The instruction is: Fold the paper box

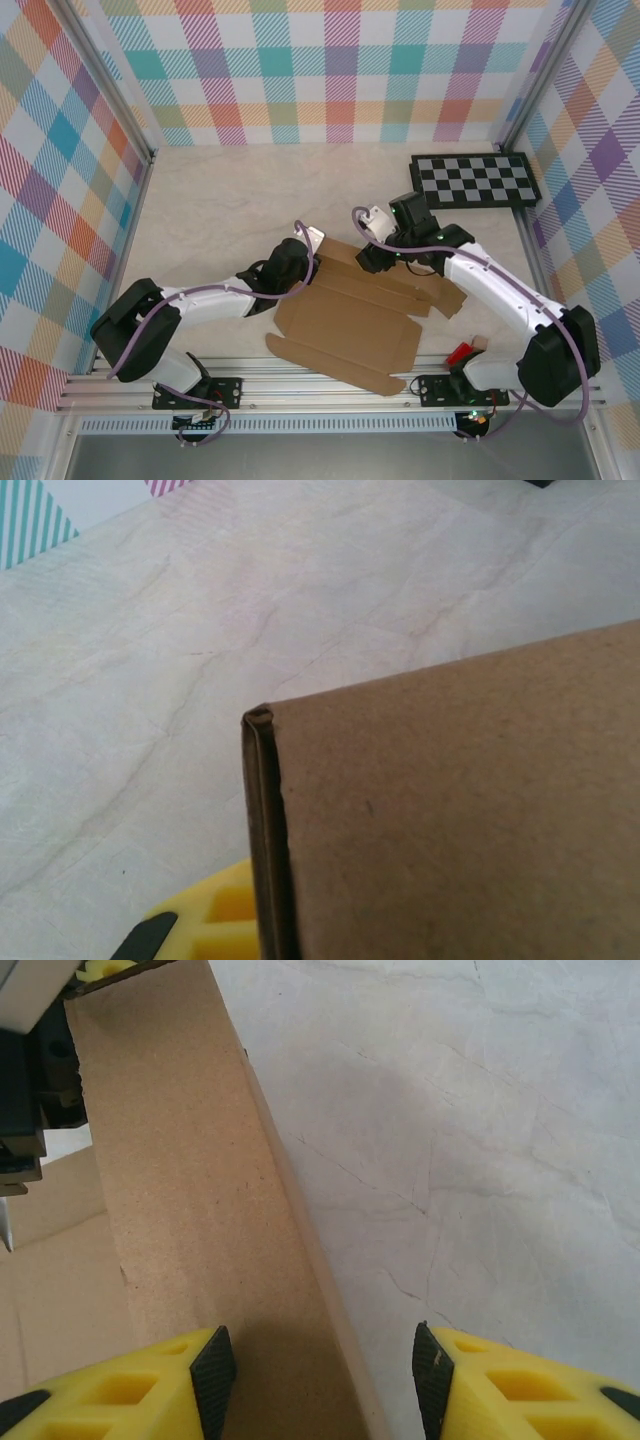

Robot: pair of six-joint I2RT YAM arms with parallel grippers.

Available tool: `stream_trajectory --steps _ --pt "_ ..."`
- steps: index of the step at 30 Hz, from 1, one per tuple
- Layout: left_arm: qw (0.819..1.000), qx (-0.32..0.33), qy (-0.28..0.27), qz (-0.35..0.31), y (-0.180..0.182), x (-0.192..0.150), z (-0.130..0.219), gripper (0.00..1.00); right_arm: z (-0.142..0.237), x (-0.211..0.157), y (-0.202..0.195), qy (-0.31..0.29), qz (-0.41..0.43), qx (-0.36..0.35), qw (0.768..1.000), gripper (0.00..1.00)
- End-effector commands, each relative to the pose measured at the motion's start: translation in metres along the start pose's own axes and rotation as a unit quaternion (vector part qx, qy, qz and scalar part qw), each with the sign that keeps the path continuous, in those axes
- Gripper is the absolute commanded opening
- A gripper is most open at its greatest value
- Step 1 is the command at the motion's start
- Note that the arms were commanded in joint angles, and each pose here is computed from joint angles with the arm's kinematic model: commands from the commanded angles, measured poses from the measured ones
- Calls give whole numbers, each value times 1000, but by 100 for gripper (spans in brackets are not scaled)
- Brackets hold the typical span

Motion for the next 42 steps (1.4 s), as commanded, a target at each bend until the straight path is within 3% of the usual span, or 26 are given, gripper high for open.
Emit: stream_trajectory --steps 1,3,8,13,15,19,24,31,36,42 --pt "999 -15 20 -34 -1 -9 2 6 -5 -4 2 18 -27 21 999 52" --pt "999 -20 35 -34 -2 -14 1 17 -9 -7 0 24 -31 17 999 51" --pt "997 -37 57 -31 -3 -28 3 27 -16 -16 -3 36 -40 14 998 49" --pt "998 -40 56 -7 0 -35 14 48 -19 -23 -8 44 -40 -1 998 48" --pt "997 -39 63 1 1 -39 15 52 -19 -25 -8 45 -38 -1 998 48" --pt "995 -53 74 29 6 -43 11 50 -18 -22 -7 38 -40 -1 998 48" --pt "992 -84 29 85 8 -47 15 46 -19 -13 -8 38 -46 -3 998 47" --pt "992 -61 -18 110 9 -60 23 50 -19 -8 -8 28 -50 -7 998 46" --pt "989 -61 -37 133 6 -62 17 58 -18 -9 -8 29 -49 -8 998 45" --pt "984 -64 -56 154 1 -58 -1 57 -17 -12 -8 21 -53 -8 998 44"
Point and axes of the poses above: each hand's point on the last joint's axis, 136 mm out from that joint toward the fingers, its own z axis back along the fingers, its own y axis along the line the jaws close on, x = y × z, the point moved 5 cm from there along z, back along the fingers, and after that the axes turned 14 degrees about -z, right-handed, at the moved point
